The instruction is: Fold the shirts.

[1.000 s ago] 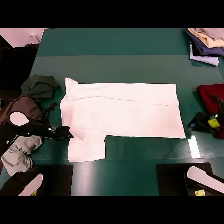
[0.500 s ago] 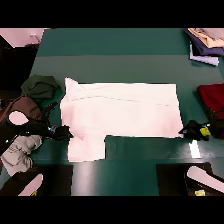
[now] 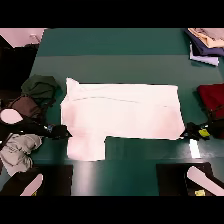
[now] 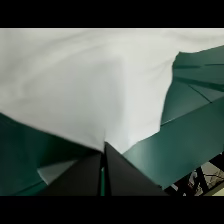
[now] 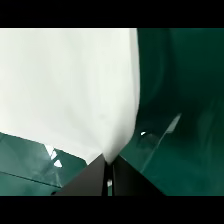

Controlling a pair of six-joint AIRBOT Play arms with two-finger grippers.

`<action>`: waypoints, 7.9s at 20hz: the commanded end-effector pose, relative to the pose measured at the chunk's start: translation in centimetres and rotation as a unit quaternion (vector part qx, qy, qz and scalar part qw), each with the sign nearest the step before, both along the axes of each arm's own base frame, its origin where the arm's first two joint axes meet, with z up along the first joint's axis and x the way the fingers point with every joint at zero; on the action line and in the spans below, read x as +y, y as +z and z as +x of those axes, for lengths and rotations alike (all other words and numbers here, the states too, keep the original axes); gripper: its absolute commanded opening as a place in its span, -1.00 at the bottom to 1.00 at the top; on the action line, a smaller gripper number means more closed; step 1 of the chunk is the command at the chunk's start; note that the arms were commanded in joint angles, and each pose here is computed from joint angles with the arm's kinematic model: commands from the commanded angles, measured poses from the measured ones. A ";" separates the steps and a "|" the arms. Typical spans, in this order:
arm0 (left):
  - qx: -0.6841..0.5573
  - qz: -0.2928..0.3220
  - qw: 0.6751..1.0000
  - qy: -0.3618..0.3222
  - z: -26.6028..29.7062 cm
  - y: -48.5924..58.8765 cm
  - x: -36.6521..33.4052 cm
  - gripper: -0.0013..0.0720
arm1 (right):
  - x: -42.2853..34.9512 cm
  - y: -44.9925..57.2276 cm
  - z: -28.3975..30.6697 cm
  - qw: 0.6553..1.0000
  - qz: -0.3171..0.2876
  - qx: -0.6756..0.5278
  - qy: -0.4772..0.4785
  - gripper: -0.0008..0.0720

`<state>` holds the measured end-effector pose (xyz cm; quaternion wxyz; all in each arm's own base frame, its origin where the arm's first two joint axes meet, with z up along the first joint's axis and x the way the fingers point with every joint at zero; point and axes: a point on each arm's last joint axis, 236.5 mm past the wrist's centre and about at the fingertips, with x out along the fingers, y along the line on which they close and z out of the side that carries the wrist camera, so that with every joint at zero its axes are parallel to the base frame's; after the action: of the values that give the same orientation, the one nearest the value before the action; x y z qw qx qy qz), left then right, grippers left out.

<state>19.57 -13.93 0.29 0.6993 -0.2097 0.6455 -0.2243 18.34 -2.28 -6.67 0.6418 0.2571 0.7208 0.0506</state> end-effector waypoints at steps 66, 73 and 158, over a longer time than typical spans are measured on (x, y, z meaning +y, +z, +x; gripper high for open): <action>-0.139 -0.047 0.986 -0.077 22.2 0.5 -18.1 -0.89 | 11.3 18.7 26.1 0.920 0.203 -0.309 0.134 -0.94; -0.085 -0.041 0.992 -0.088 23.2 -6.4 -22.9 -0.89 | 23.4 28.4 24.7 0.859 0.209 -0.388 0.259 -0.94; -0.286 0.086 0.954 0.005 20.4 21.4 2.9 -0.89 | -19.7 18.4 23.6 0.908 -0.079 -0.356 -0.206 -0.93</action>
<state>39.84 -9.29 21.15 0.8697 -0.0765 0.4456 -0.1979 44.70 -15.09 10.70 0.8597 0.2973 0.4147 0.0229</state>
